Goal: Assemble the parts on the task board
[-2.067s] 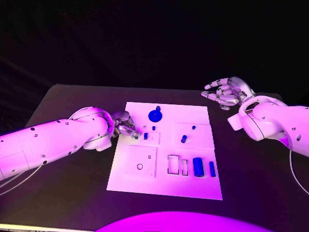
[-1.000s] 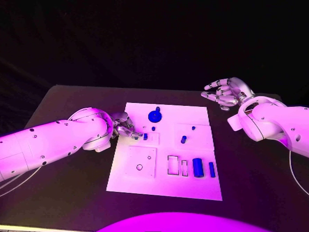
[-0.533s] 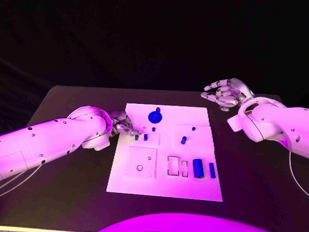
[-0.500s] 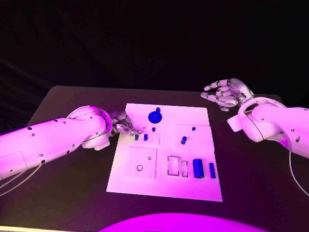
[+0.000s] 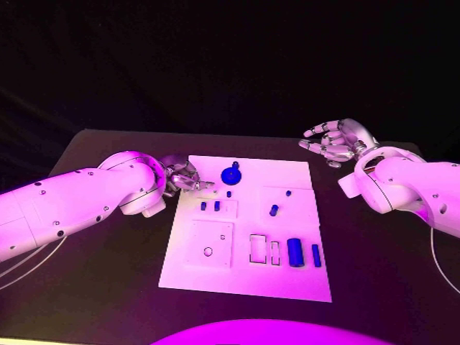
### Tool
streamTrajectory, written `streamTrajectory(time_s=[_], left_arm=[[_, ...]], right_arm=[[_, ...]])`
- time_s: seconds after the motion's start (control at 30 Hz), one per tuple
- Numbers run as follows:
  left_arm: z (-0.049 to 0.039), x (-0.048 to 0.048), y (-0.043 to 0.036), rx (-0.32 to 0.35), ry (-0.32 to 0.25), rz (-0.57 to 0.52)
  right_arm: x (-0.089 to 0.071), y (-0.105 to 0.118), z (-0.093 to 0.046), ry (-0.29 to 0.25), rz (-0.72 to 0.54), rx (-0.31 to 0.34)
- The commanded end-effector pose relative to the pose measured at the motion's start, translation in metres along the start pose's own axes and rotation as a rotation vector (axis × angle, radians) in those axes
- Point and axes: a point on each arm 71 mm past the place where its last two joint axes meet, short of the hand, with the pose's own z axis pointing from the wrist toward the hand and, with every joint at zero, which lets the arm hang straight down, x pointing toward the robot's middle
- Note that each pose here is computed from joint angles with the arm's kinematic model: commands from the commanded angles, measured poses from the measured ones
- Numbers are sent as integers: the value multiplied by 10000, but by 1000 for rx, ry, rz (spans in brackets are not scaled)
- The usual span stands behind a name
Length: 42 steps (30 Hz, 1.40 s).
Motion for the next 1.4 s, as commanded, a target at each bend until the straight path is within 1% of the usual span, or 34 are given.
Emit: streamTrajectory(time_s=[0.03,0.13,0.17,0.23,0.3,0.4,0.47,0.6,0.83,0.97,1.1,1.4], left_arm=[[-21,-92,-147,201,-103,-123],[-50,-122,-247,332,-164,-90],[-53,-122,-253,339,-167,-86],[-70,-103,-315,410,-191,-38],[-76,-65,-363,458,-200,9],[-65,2,-413,498,-194,74],[-42,60,-440,517,-181,126],[24,166,-475,527,-142,216],[117,271,-501,504,-70,315],[158,307,-518,489,-45,343],[199,329,-538,477,-30,362],[291,371,-558,441,16,391]], right_arm=[[4,9,-2,2,-5,-15],[1,7,-4,2,-6,-14],[0,7,-4,1,-6,-14],[-2,5,-5,1,-6,-14],[-3,4,-5,1,-6,-13],[-1,5,-4,2,-6,-13],[2,5,-3,3,-6,-14],[7,6,-3,4,-5,-14],[15,7,-1,5,-5,-13],[22,10,1,7,-4,-14],[29,14,3,8,-4,-15],[37,18,5,9,-3,-15]])
